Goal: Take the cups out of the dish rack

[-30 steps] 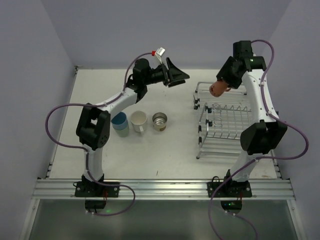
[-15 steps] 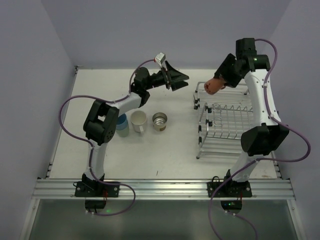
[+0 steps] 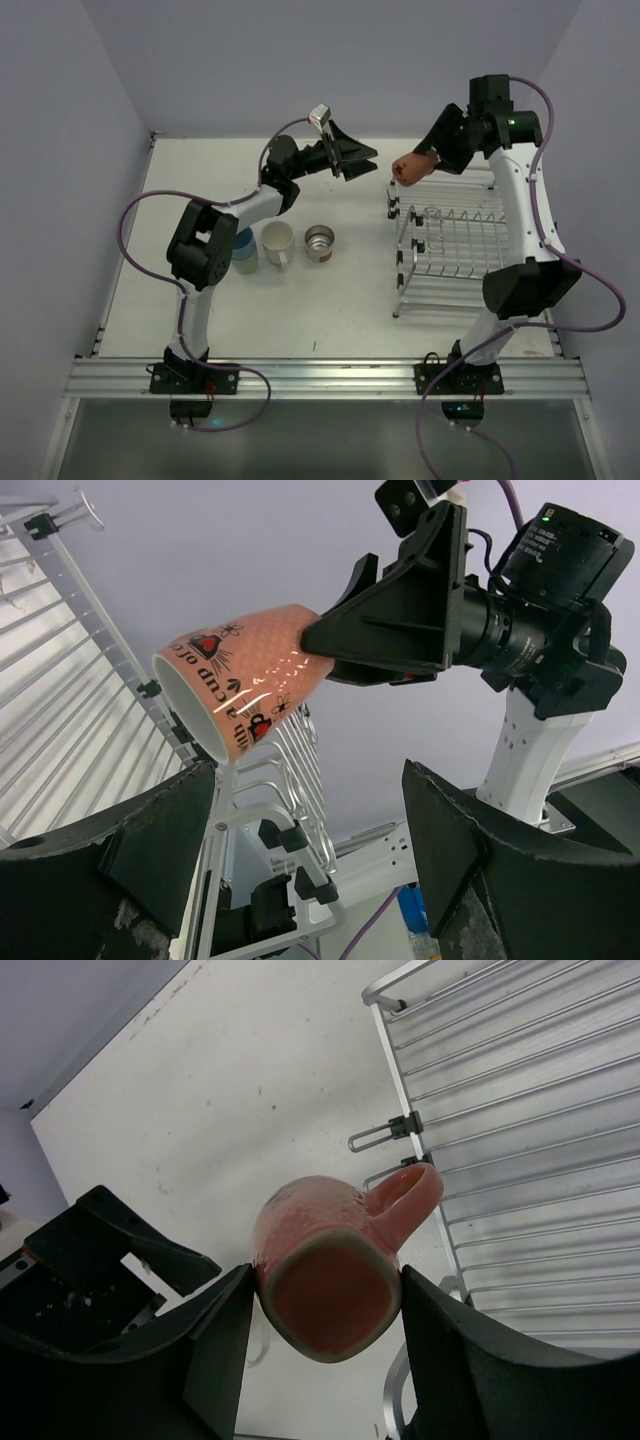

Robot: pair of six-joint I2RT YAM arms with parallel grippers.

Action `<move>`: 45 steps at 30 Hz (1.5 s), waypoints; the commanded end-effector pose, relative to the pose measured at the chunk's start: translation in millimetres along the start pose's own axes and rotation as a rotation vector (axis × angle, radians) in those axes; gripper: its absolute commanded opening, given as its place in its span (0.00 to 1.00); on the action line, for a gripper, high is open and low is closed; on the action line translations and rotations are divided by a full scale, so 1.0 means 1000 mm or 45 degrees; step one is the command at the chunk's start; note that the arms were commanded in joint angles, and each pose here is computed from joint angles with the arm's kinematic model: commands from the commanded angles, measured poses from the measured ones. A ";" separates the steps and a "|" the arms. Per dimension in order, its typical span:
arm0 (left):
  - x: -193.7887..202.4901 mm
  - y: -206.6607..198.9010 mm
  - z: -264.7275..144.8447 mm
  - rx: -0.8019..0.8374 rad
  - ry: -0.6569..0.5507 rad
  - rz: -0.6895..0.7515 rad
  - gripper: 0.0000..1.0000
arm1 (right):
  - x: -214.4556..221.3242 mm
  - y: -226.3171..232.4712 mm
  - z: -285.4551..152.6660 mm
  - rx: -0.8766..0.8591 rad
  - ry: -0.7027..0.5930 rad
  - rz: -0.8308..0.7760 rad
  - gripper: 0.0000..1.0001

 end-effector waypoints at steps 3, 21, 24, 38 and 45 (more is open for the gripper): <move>0.006 -0.008 0.002 0.052 0.011 0.029 0.79 | -0.010 0.036 -0.040 -0.220 -0.092 -0.003 0.00; 0.020 -0.024 0.012 0.140 0.038 -0.003 0.79 | -0.003 0.070 -0.042 -0.389 -0.063 -0.002 0.00; 0.021 -0.034 0.012 0.181 0.035 -0.011 0.79 | 0.001 0.072 -0.040 -0.407 -0.050 0.003 0.00; 0.021 -0.058 0.010 0.312 -0.014 -0.045 0.38 | 0.026 0.082 -0.038 -0.509 0.056 0.092 0.00; 0.023 -0.058 0.009 0.279 -0.013 -0.062 0.00 | 0.037 0.083 -0.041 -0.542 0.078 0.059 0.00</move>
Point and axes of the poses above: each gripper's point midway between its finger pads, its own z axis out along the fingers, its own y axis along the line the jaws close on, x = y × z, the point moved 1 cm from there along -z, back along the fingers, and after that the axes turned 9 degrees about -z, right-handed, at the moved point
